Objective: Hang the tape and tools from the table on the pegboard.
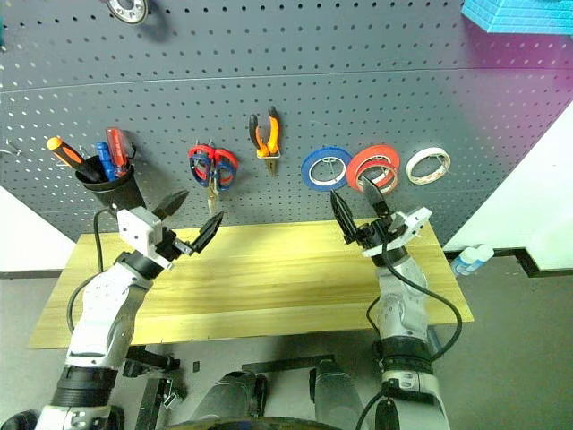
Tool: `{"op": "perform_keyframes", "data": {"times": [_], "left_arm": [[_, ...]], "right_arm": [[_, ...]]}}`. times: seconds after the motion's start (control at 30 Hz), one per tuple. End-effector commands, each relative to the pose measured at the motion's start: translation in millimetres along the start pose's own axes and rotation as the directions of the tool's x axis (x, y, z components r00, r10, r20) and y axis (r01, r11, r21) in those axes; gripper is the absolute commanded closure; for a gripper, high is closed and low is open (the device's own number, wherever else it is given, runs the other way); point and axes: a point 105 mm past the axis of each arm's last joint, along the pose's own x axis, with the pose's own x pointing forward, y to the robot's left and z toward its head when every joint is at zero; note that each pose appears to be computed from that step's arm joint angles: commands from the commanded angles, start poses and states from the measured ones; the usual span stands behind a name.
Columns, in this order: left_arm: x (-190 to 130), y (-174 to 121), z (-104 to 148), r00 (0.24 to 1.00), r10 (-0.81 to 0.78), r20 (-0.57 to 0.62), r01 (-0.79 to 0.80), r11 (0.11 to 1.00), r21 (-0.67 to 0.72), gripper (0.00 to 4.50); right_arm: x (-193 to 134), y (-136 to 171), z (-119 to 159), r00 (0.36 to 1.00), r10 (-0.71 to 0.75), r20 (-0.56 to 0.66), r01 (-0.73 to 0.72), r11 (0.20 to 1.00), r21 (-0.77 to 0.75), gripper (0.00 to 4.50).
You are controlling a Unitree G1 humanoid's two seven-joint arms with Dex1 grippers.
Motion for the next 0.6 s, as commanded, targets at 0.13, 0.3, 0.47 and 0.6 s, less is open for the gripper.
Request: {"op": "perform_keyframes", "data": {"times": [0.13,0.3,0.47,0.6], "left_arm": [[-29,14,-24,0.983,0.175,-0.051,-0.174,0.985,0.018,0.06],[-55,26,-40,0.951,0.291,-0.099,-0.29,0.957,0.031,0.06],[-82,18,-54,0.927,0.337,-0.165,-0.34,0.94,0.012,0.06],[-101,15,-64,0.903,0.375,-0.21,-0.384,0.923,-0.001,0.06]], "right_arm": [[-40,-15,-19,0.975,-0.194,-0.113,0.175,0.972,-0.158,0.0],[-75,-23,-30,0.926,-0.317,-0.206,0.262,0.93,-0.257,0.0],[-108,-37,-30,0.851,-0.455,-0.263,0.324,0.849,-0.418,0.0],[-122,-38,-33,0.818,-0.495,-0.294,0.34,0.827,-0.447,0.0]]}}
